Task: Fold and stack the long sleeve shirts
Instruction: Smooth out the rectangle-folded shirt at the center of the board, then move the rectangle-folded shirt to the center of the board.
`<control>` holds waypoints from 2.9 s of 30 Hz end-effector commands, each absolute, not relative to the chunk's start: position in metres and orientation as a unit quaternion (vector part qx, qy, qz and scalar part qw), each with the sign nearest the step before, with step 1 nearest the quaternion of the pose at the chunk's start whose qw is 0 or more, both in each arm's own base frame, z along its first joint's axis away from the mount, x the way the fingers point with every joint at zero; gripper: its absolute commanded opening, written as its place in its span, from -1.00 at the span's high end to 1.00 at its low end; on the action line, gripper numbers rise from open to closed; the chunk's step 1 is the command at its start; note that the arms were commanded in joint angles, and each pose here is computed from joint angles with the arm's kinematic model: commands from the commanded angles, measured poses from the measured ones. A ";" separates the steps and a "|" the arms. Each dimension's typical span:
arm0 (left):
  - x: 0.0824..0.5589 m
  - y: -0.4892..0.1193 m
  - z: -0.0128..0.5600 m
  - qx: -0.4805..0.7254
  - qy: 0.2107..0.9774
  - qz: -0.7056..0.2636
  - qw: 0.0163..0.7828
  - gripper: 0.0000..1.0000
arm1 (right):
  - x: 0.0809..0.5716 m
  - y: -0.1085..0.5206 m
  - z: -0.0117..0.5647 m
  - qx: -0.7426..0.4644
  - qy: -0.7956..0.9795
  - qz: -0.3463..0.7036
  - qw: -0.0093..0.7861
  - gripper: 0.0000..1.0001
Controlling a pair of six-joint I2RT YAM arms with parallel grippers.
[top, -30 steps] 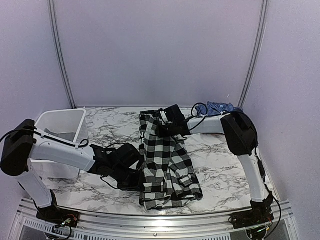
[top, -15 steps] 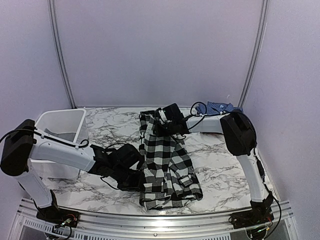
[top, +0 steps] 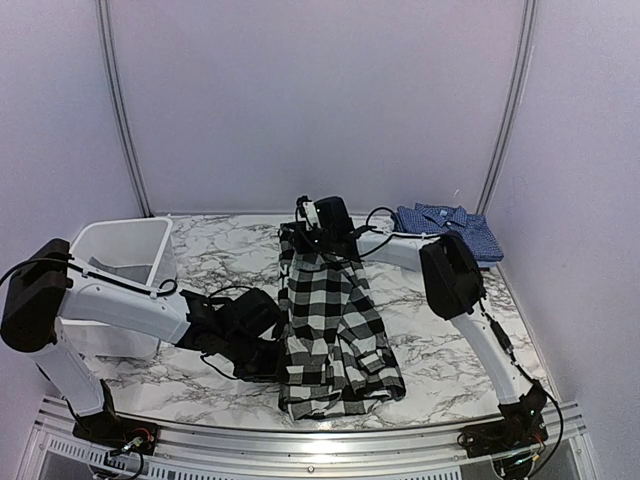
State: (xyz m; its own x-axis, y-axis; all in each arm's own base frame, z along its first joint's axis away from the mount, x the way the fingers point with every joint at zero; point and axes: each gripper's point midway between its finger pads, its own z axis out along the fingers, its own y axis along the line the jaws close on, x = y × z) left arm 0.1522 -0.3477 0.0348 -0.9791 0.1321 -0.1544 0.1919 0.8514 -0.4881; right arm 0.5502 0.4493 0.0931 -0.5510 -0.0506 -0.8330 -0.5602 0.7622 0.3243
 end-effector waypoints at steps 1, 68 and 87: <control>0.157 -0.353 0.051 0.091 0.955 -0.270 0.077 0.79 | 0.567 0.456 0.067 -0.192 0.818 0.325 0.435 0.61; 0.497 -0.271 -0.001 -0.125 0.949 -0.208 0.201 1.00 | 0.409 0.331 0.120 -0.158 0.881 0.313 0.319 0.13; 0.530 -0.242 0.100 -0.095 0.930 -0.227 0.273 -0.17 | 0.307 0.284 0.107 -0.168 0.892 0.300 0.292 0.13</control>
